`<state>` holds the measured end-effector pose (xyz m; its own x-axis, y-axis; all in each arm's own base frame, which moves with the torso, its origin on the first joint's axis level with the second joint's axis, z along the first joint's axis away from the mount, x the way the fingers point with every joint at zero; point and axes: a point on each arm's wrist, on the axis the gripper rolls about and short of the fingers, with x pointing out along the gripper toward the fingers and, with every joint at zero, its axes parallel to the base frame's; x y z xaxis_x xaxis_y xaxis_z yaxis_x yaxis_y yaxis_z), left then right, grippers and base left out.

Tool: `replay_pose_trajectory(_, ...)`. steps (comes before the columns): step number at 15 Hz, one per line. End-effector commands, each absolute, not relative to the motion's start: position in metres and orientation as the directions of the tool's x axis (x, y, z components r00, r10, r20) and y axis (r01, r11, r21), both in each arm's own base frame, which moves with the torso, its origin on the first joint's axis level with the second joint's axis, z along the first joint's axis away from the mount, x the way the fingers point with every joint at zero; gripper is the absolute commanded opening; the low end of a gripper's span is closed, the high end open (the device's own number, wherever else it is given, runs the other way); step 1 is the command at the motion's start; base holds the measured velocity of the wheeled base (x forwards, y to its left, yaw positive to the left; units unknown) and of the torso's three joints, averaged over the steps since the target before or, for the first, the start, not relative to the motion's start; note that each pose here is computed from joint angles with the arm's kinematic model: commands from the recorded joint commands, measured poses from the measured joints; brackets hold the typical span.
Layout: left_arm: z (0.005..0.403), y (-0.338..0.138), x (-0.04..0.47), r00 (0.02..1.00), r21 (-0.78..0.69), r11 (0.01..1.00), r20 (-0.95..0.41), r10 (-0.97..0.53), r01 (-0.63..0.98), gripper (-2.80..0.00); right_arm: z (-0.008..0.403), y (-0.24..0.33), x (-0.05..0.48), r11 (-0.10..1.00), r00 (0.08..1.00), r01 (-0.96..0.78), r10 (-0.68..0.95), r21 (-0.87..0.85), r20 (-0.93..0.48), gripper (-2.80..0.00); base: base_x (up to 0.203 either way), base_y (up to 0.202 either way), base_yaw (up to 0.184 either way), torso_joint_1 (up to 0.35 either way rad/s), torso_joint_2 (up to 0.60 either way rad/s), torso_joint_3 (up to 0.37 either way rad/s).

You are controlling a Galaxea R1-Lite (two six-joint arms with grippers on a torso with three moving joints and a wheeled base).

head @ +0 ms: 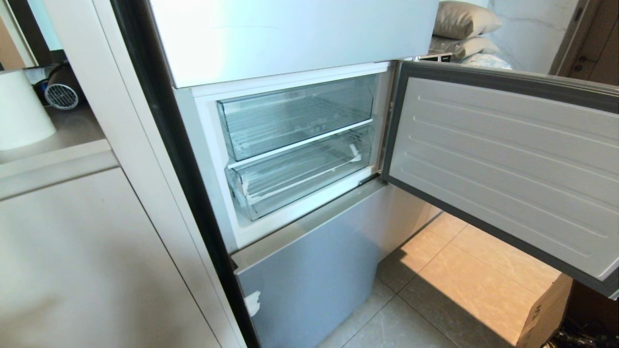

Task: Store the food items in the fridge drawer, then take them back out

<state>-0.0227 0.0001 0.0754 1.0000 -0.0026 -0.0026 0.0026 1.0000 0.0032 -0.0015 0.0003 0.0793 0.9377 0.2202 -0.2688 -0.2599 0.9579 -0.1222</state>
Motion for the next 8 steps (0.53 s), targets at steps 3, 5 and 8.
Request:
replay_pose_trajectory(3,0.0758,0.0001,-0.0228,1.000,0.003,1.000,-0.001,-0.003,0.003,-2.80,0.0788,0.0002,-0.0019,0.958,0.936,-0.264,0.228,-0.110,-0.268,-2.80,0.000,0.000,0.000,0.000,0.00,0.000)
replay_pose_trajectory(5,0.0754,0.0001,-0.0227,1.000,0.003,1.000,-0.003,-0.003,0.003,-2.80,0.0788,0.0006,-0.0009,0.972,0.946,-0.204,0.166,-0.114,-0.279,-2.80,0.000,0.000,0.000,0.000,0.00,0.000)
replay_pose_trajectory(8,0.0758,0.0001,-0.0228,1.000,0.003,1.000,-0.001,-0.003,0.003,-2.80,0.0785,0.0004,-0.0016,0.979,0.953,-0.167,0.130,-0.115,-0.274,-2.80,0.000,0.000,0.000,0.000,0.00,0.000)
